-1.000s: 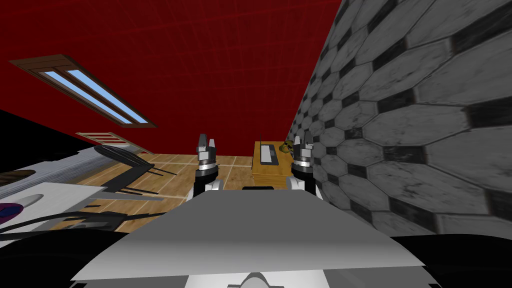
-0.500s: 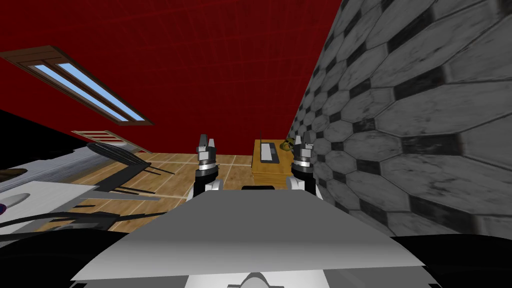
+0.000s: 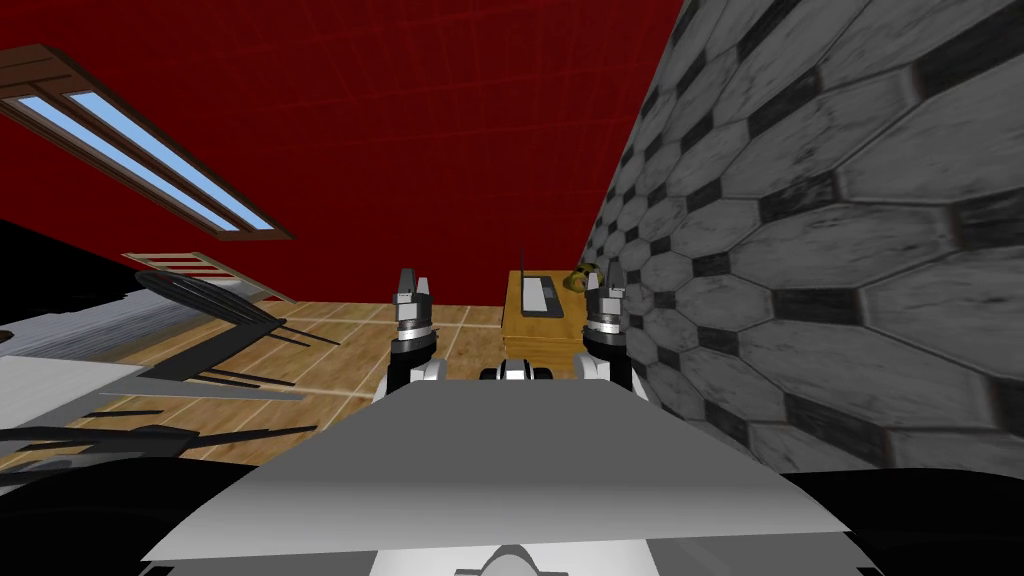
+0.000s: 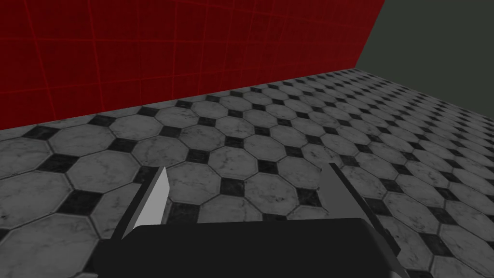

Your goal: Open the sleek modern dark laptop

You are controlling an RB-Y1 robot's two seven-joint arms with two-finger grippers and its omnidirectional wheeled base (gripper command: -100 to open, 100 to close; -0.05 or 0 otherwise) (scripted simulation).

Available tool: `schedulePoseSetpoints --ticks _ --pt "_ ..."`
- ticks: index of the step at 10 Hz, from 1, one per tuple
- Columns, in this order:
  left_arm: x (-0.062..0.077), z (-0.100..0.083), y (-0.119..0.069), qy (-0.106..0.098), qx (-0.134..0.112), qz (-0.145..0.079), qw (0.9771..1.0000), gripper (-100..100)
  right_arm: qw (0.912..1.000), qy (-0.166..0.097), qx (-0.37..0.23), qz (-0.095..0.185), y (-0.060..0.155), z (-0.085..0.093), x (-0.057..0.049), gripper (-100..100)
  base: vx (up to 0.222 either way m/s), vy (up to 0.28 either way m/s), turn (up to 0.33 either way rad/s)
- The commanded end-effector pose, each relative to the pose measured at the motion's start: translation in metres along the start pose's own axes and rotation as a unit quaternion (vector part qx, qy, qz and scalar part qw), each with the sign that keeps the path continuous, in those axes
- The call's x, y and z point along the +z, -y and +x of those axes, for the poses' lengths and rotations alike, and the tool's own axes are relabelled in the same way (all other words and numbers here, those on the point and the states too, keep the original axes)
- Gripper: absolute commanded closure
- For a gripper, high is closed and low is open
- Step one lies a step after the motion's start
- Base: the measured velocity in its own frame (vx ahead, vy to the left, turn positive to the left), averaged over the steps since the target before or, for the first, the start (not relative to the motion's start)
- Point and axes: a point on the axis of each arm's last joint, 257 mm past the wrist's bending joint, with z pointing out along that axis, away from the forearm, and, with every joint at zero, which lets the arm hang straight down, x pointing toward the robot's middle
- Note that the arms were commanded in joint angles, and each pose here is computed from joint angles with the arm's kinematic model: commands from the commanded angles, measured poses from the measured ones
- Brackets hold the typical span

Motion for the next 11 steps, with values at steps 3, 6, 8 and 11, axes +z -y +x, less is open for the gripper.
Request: schedulePoseSetpoints --ticks 3,6,8,11 --pt "0.0 0.0 0.0 0.0 0.0 0.0 1.0 0 0.9946 -0.073 -0.073 0.011 0.022 0.02 -0.009 -100 -0.003 0.064 -0.002" --pt "0.0 0.0 0.0 0.0 0.0 0.0 1.0 0 0.9838 -0.111 -0.139 0.023 0.046 0.031 -0.017 -100 0.001 0.115 -0.002" --pt "0.0 0.0 0.0 0.0 0.0 0.0 1.0 0 0.9725 -0.135 -0.187 0.031 0.064 0.038 -0.024 -100 -0.012 0.13 -0.004" --pt "0.0 0.0 0.0 0.0 0.0 0.0 1.0 0 0.9484 -0.17 -0.264 0.043 0.094 0.047 -0.037 -100 0.001 0.157 -0.005"
